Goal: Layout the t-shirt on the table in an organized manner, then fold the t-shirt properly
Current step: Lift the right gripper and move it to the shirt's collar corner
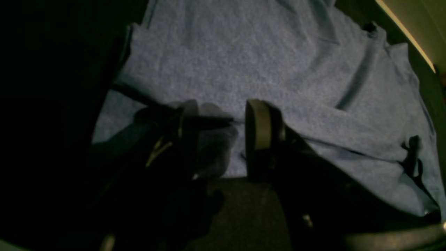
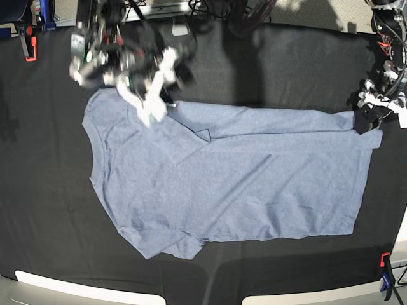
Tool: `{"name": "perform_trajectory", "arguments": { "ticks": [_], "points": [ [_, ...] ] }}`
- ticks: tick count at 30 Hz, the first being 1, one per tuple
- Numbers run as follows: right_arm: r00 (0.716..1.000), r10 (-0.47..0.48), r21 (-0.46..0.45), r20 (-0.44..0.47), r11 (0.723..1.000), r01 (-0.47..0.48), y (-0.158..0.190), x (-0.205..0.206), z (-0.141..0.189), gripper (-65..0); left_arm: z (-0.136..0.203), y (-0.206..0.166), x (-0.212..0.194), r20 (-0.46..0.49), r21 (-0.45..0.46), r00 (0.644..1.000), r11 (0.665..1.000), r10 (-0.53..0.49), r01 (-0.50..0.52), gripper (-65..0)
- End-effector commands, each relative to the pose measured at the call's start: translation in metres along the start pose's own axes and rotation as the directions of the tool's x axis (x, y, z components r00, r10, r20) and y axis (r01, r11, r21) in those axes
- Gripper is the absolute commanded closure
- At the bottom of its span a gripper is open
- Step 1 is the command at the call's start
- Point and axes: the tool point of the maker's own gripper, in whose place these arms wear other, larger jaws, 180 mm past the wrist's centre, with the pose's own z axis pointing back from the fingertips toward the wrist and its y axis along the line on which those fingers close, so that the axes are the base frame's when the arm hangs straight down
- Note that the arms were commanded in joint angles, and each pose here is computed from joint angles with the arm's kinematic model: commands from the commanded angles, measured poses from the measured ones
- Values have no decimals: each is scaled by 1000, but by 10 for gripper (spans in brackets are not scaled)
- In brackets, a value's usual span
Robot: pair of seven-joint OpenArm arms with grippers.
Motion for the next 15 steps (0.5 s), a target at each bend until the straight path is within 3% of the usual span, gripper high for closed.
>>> {"name": "perform_trajectory", "arguments": {
  "ticks": [1,9,15],
  "points": [
    [999,9,-1,52,1000,-9,-1,12,5,-207,1,-3,20,55,-19,998,1000,-21,22,-207],
    [990,-86,-133,111,986,101,-49,1,33,-206,1,-3,20,54,-19,998,1000,-21,22,-207],
    [990,-28,-212,136,976,57,-80,11,54,-206,1,-3,20,55,-19,998,1000,-21,22,-207]
  ]
}}
